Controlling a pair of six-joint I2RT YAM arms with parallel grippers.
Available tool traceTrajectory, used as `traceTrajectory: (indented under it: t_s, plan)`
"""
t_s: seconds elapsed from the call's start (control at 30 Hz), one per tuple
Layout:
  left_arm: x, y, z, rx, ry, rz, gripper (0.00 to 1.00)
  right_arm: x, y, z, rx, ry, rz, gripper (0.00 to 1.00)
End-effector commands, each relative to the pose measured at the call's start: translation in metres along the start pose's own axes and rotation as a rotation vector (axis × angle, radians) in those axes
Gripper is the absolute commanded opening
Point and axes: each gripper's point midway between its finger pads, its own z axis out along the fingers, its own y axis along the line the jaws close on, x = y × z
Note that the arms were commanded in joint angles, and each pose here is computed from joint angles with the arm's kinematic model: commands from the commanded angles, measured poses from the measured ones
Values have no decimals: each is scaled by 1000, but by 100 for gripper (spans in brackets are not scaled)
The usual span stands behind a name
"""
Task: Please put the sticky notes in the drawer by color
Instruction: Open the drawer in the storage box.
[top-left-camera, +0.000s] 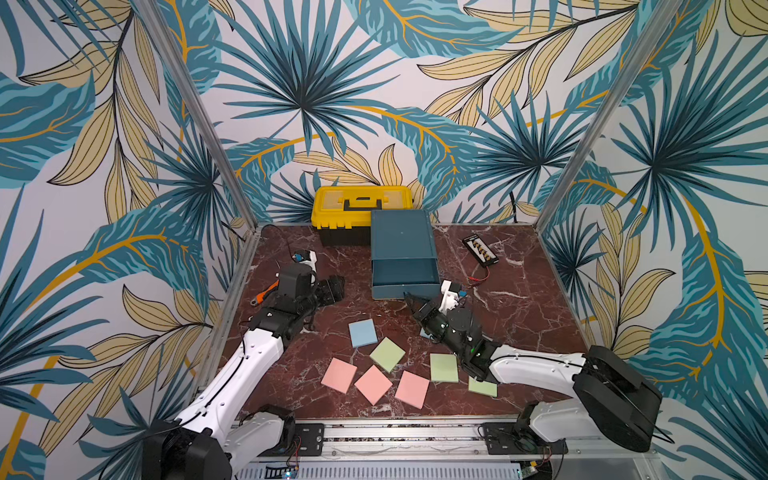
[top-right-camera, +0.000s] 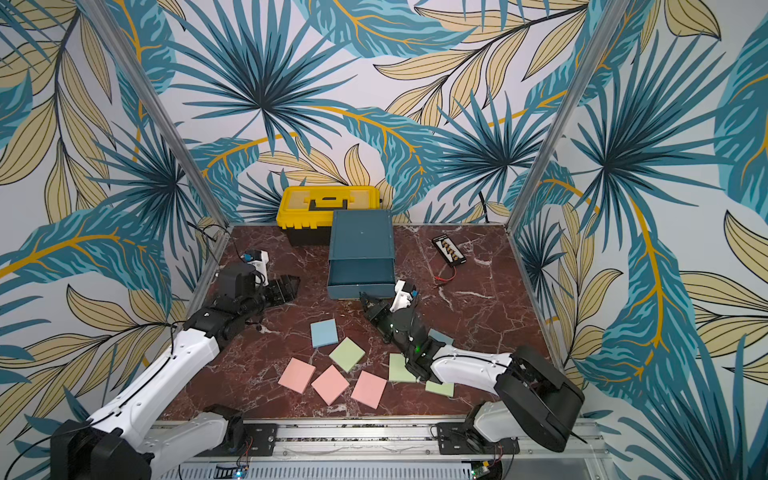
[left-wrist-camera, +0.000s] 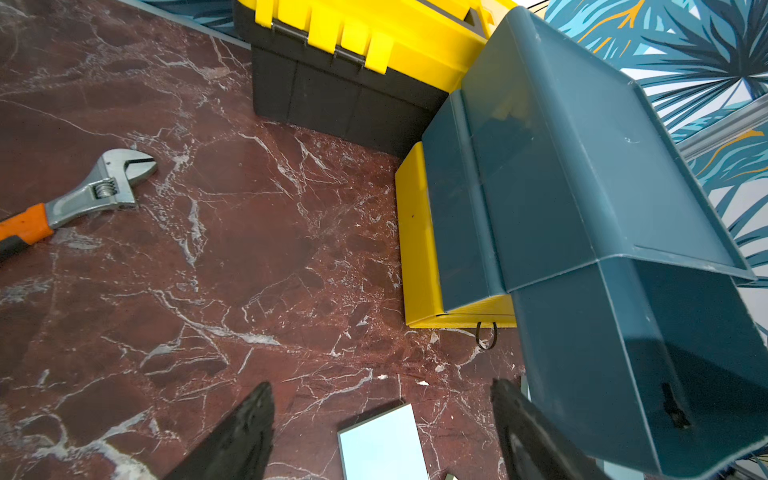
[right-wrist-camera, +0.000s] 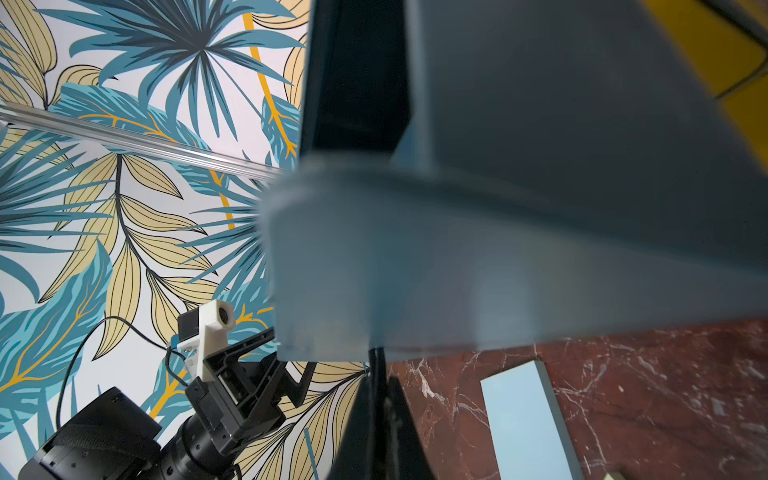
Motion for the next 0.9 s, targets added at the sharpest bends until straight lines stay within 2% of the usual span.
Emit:
traceTrajectory:
  t_s: [0.0,0.87]
  plan:
    - [-5,-5,3,24,-23,10,83,7,-9,-4,23,13,8,4]
    - [-6,-5,2,25,-27,8,84,23,0,-15,42,49,-23,4]
